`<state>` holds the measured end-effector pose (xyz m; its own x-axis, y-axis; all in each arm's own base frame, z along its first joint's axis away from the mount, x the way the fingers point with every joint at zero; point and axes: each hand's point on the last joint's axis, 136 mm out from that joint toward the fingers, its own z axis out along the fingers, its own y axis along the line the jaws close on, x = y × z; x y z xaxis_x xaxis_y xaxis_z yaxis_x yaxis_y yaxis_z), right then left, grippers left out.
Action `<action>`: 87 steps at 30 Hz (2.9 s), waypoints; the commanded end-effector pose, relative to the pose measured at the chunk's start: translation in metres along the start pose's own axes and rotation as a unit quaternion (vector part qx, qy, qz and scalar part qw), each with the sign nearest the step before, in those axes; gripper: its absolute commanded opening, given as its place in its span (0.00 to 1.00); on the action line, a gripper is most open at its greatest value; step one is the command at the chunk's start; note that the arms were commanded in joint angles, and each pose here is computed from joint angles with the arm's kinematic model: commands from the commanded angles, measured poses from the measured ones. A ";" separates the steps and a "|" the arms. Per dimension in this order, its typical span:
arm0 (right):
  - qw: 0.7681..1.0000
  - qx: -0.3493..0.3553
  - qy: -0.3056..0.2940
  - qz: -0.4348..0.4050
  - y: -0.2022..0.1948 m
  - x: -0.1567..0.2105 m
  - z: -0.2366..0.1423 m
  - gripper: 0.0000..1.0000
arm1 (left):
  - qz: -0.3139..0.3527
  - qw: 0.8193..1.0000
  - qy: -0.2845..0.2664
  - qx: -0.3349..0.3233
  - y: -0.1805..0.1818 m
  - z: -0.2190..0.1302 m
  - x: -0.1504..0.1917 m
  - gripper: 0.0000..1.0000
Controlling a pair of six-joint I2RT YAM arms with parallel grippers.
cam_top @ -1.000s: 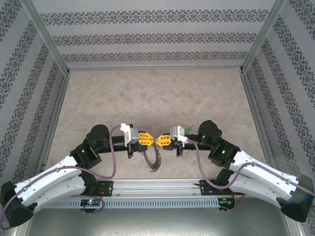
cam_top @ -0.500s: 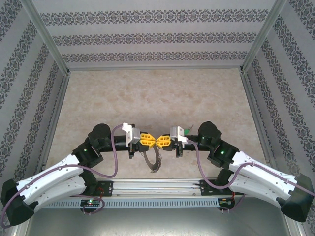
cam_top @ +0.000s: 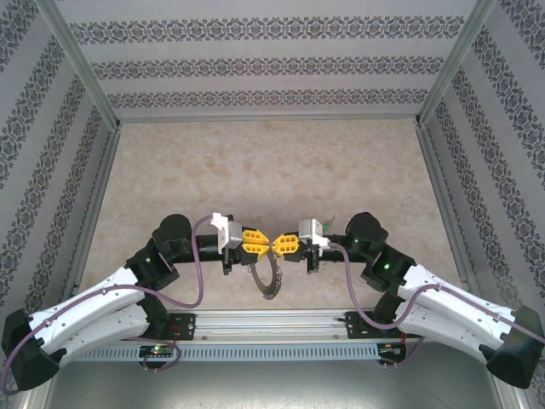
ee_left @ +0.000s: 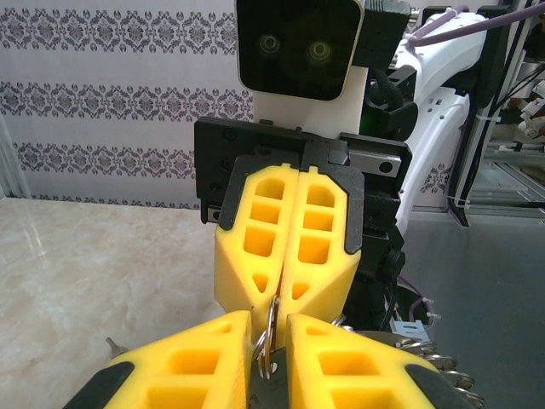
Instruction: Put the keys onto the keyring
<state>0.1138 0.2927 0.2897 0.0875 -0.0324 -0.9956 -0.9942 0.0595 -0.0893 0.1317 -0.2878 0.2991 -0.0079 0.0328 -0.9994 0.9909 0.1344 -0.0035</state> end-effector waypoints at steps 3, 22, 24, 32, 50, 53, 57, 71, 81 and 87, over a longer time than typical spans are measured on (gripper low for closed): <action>0.998 -0.010 -0.056 -0.033 0.006 -0.030 -0.006 0.00 | 0.001 1.000 -0.008 0.017 -0.008 0.000 -0.001 0.20; 0.998 0.001 -0.059 -0.032 0.001 -0.029 -0.006 0.00 | 0.004 1.000 -0.012 0.025 -0.010 0.001 -0.003 0.00; 0.998 0.013 -0.050 -0.029 -0.003 -0.026 -0.005 0.00 | 0.007 1.000 -0.013 0.021 -0.010 -0.001 -0.003 0.00; 0.992 0.125 -0.004 -0.010 -0.035 -0.011 -0.021 0.45 | 0.028 0.999 0.010 -0.031 0.002 -0.010 0.007 0.00; 0.765 0.466 0.241 0.372 -0.142 0.127 -0.134 0.38 | -0.005 0.978 0.100 -0.182 0.052 -0.023 0.058 0.00; 0.725 0.473 0.270 0.421 -0.142 0.154 -0.140 0.38 | -0.011 0.975 0.109 -0.194 0.056 -0.025 0.066 0.00; 0.681 0.473 0.304 0.469 -0.147 0.182 -0.145 0.48 | -0.024 0.970 0.121 -0.208 0.062 -0.026 0.076 0.00; 0.618 0.415 0.483 0.462 -0.178 0.234 -0.161 0.57 | -0.041 0.978 0.092 -0.184 0.054 -0.024 0.078 0.00; 0.574 0.403 0.549 0.454 -0.178 0.274 -0.166 0.53 | -0.033 0.978 0.090 -0.187 0.055 -0.025 0.077 0.00; 0.579 0.404 0.538 0.460 -0.183 0.280 -0.159 0.51 | -0.031 0.978 0.090 -0.188 0.056 -0.024 0.077 0.00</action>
<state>0.3038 0.1104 0.0283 -0.9826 -0.1761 -0.0595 -0.1799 0.9816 0.0647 0.1810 -0.2496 0.2005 -0.1822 0.2488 -0.9513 0.8623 0.5054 -0.0330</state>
